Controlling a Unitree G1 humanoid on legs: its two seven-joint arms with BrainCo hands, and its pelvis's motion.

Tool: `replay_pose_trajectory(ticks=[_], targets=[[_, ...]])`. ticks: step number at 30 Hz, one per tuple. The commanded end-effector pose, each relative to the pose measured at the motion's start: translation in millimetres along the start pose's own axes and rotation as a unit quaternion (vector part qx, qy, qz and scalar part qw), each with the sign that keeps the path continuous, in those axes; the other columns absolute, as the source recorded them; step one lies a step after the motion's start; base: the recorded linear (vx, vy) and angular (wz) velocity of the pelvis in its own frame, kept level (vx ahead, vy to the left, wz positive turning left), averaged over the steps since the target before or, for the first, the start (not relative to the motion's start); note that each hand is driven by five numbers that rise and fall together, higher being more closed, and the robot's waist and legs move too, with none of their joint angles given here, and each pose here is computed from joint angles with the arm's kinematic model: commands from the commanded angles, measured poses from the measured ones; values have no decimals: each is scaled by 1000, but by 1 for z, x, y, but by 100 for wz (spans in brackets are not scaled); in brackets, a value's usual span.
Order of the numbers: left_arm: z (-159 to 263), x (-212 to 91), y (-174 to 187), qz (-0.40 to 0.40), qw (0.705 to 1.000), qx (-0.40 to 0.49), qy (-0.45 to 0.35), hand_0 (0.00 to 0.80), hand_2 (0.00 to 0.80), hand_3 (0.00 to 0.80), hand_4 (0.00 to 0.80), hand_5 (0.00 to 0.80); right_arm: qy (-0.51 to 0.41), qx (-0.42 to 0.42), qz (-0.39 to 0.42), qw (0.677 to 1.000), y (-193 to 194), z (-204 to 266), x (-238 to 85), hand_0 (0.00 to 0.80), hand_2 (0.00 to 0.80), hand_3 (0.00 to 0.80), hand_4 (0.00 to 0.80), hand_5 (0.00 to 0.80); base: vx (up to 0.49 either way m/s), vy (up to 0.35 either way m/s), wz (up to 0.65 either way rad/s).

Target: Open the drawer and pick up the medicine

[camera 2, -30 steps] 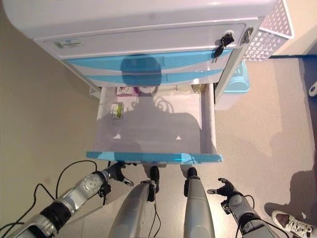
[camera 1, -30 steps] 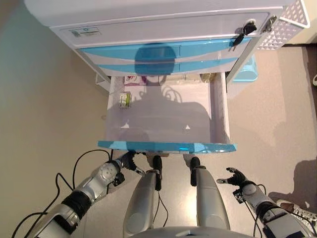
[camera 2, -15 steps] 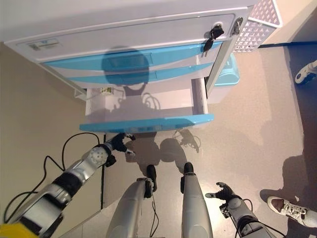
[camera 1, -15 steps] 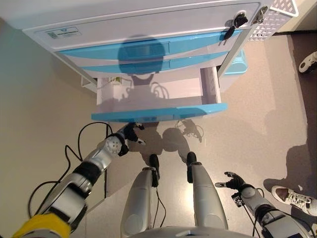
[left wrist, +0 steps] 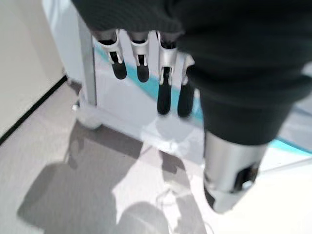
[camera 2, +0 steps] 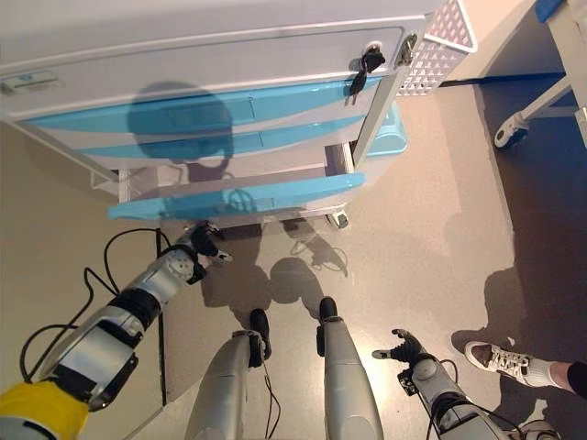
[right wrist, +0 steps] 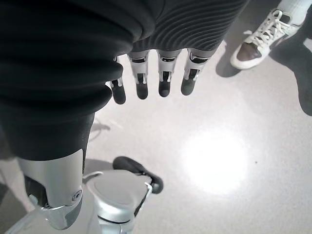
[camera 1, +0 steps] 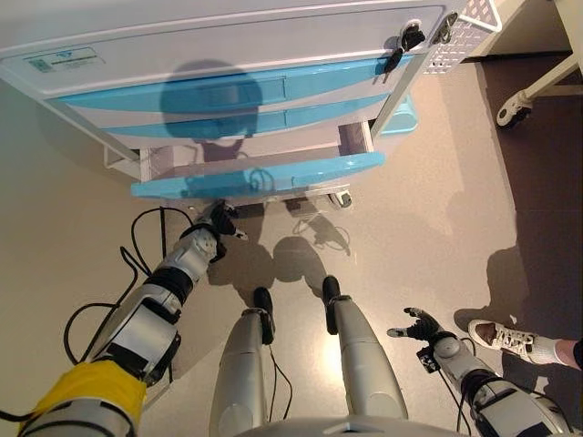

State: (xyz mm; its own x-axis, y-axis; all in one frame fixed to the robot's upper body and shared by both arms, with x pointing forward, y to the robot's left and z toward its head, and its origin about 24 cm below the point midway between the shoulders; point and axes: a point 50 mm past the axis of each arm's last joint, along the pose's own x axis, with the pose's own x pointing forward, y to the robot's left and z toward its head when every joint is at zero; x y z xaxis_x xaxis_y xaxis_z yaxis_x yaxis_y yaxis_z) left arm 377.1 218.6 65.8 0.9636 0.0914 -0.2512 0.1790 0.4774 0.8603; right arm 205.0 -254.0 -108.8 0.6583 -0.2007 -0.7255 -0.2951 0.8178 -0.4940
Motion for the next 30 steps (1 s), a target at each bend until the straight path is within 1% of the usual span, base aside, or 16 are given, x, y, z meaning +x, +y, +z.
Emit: replay_pose_trajectory(ticks=[1, 5, 8, 15, 18, 21, 22, 24, 26, 27, 30], targets=[[17, 6, 74, 113, 993, -16, -23, 0, 0, 0, 0, 0, 26, -12, 2, 1000, -4, -25, -7, 0, 0, 0, 0, 0, 0, 0, 0], [26, 5, 97, 143, 989, -9, -32, 0, 0, 0, 0, 0, 26, -13, 11, 1000, 1, -27, -8, 0, 0, 0, 0, 0, 0, 0, 0], [26, 4, 108, 158, 987, 3, -30, 0, 0, 0, 0, 0, 23, -16, 17, 999, 4, -27, -8, 0, 0, 0, 0, 0, 0, 0, 0], [22, 4, 111, 163, 986, 9, -22, 0, 0, 0, 0, 0, 20, -21, 23, 999, 8, -25, -8, 0, 0, 0, 0, 0, 0, 0, 0], [18, 4, 107, 159, 987, 6, -19, 0, 0, 0, 0, 0, 18, -23, 26, 999, 10, -24, -8, 0, 0, 0, 0, 0, 0, 0, 0], [15, 5, 92, 140, 990, -13, -20, 0, 0, 0, 0, 0, 20, -27, 27, 999, 12, -25, -8, 0, 0, 0, 0, 0, 0, 0, 0], [15, 4, 92, 140, 990, -14, -20, 0, 0, 0, 0, 0, 20, -27, 27, 999, 12, -25, -8, 0, 0, 0, 0, 0, 0, 0, 0], [10, 4, 76, 118, 991, -60, -21, 0, 0, 0, 0, 0, 27, -29, 27, 999, 12, -28, -9, 0, 0, 0, 0, 0, -1, -19, 0], [10, 4, 69, 110, 991, -69, -21, 0, 0, 0, 0, 0, 28, -29, 28, 999, 12, -29, -9, 0, 0, 0, 0, 0, 2, -33, 0], [5, 4, 58, 97, 991, -89, -14, 0, 0, 0, 0, 0, 34, -28, 26, 999, 12, -31, -9, 0, 0, 0, 0, 0, 0, 0, 0], [-2, 3, 48, 85, 992, -89, -5, 0, 0, 0, 0, 0, 37, -29, 24, 999, 11, -32, -9, 0, 0, 0, 0, 0, -28, -40, 2]])
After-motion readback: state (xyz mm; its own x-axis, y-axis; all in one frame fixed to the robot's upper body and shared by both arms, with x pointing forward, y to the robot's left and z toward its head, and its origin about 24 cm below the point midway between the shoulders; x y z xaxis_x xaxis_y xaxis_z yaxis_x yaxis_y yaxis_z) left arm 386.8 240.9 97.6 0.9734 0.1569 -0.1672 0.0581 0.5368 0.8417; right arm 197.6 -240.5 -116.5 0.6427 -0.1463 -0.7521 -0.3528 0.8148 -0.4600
